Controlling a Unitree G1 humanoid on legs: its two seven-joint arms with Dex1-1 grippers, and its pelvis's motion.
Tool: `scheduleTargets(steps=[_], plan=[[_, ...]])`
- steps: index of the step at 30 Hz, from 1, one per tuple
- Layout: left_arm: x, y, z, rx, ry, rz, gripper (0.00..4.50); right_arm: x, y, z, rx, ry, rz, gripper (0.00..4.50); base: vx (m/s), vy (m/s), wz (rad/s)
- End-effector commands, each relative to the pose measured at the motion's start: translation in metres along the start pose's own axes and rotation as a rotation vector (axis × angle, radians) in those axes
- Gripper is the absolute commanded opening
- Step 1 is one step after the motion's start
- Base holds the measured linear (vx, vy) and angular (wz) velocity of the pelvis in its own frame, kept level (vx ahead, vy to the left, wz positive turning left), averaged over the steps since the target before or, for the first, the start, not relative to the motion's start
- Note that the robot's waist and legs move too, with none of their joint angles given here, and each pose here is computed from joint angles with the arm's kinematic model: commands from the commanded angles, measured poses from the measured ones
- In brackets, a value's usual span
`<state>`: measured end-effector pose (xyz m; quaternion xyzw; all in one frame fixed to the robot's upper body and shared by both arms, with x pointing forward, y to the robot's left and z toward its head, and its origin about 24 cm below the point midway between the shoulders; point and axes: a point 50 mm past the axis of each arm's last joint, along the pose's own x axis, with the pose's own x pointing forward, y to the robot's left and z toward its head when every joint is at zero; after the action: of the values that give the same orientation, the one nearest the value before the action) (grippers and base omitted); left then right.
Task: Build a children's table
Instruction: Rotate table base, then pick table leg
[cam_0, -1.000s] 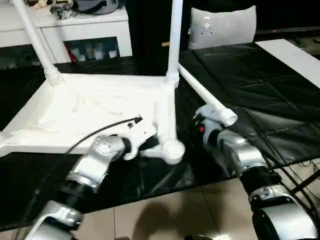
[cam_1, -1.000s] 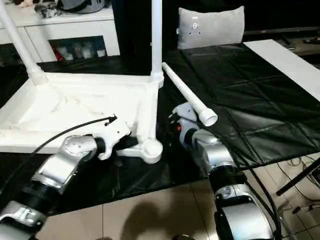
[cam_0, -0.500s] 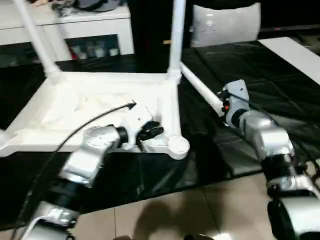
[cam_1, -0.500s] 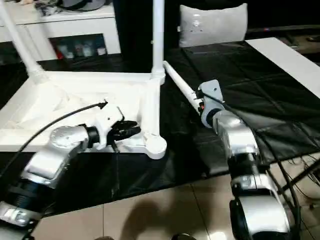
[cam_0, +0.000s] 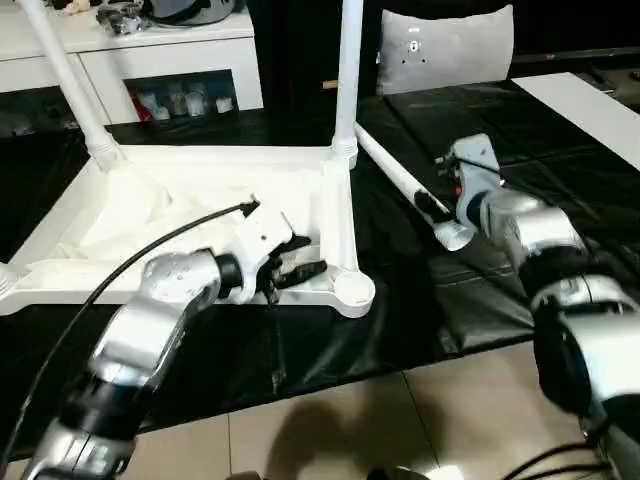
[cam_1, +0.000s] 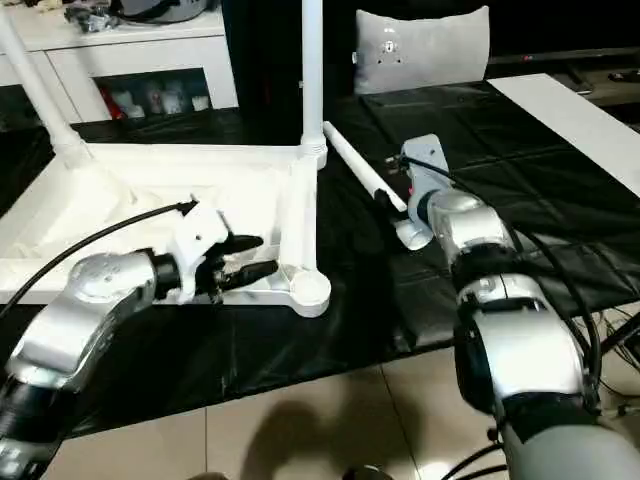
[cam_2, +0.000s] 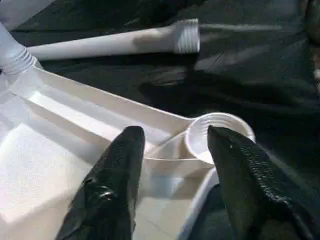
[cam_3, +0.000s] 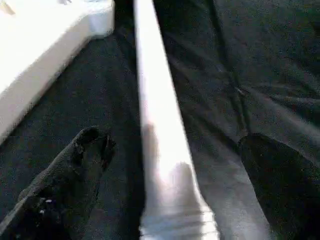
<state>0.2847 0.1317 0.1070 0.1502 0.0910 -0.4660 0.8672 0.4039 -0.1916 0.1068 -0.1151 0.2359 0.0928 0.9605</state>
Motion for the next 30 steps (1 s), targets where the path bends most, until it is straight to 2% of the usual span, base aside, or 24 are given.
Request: scheduleTargets(steps=[1, 2, 7, 15, 16, 20, 26, 30], plan=[[-0.005, 0.0, 0.002, -0.012, -0.003, 0.009, 2.65, 0.0, 0.0, 0.0, -0.017, 0.013, -0.007, 4.5, 0.0, 0.0, 0.0], [-0.009, -0.003, 0.001, -0.023, 0.01, 0.009, 2.86, 0.001, 0.0, -0.002, -0.02, 0.025, -0.006, 4.5, 0.0, 0.0, 0.0], [-0.018, -0.01, -0.002, -0.034, 0.04, 0.014, 3.15, 0.002, -0.001, -0.01, 0.001, 0.082, -0.023, 4.5, 0.0, 0.0, 0.0], [-0.029, -0.011, -0.002, -0.035, 0.078, 0.057, 3.82, 0.001, -0.002, -0.021, 0.038, 0.161, -0.009, 4.5, 0.0, 0.0, 0.0], [-0.029, -0.01, -0.002, -0.034, 0.077, 0.058, 3.87, 0.001, -0.002, -0.021, 0.038, 0.161, -0.009, 4.2, 0.0, 0.0, 0.0], [-0.027, -0.008, 0.001, -0.027, 0.071, 0.07, 4.21, 0.0, -0.004, -0.019, 0.05, 0.157, 0.001, 3.77, 0.0, 0.0, 0.0], [-0.021, -0.008, 0.004, -0.028, 0.057, 0.062, 4.5, 0.0, -0.004, -0.024, 0.044, 0.169, 0.018, 3.24, 0.0, 0.0, 0.0], [-0.018, -0.007, 0.006, -0.025, 0.05, 0.056, 4.5, 0.0, -0.005, -0.026, 0.05, 0.173, 0.015, 2.94, 0.0, 0.0, 0.0]])
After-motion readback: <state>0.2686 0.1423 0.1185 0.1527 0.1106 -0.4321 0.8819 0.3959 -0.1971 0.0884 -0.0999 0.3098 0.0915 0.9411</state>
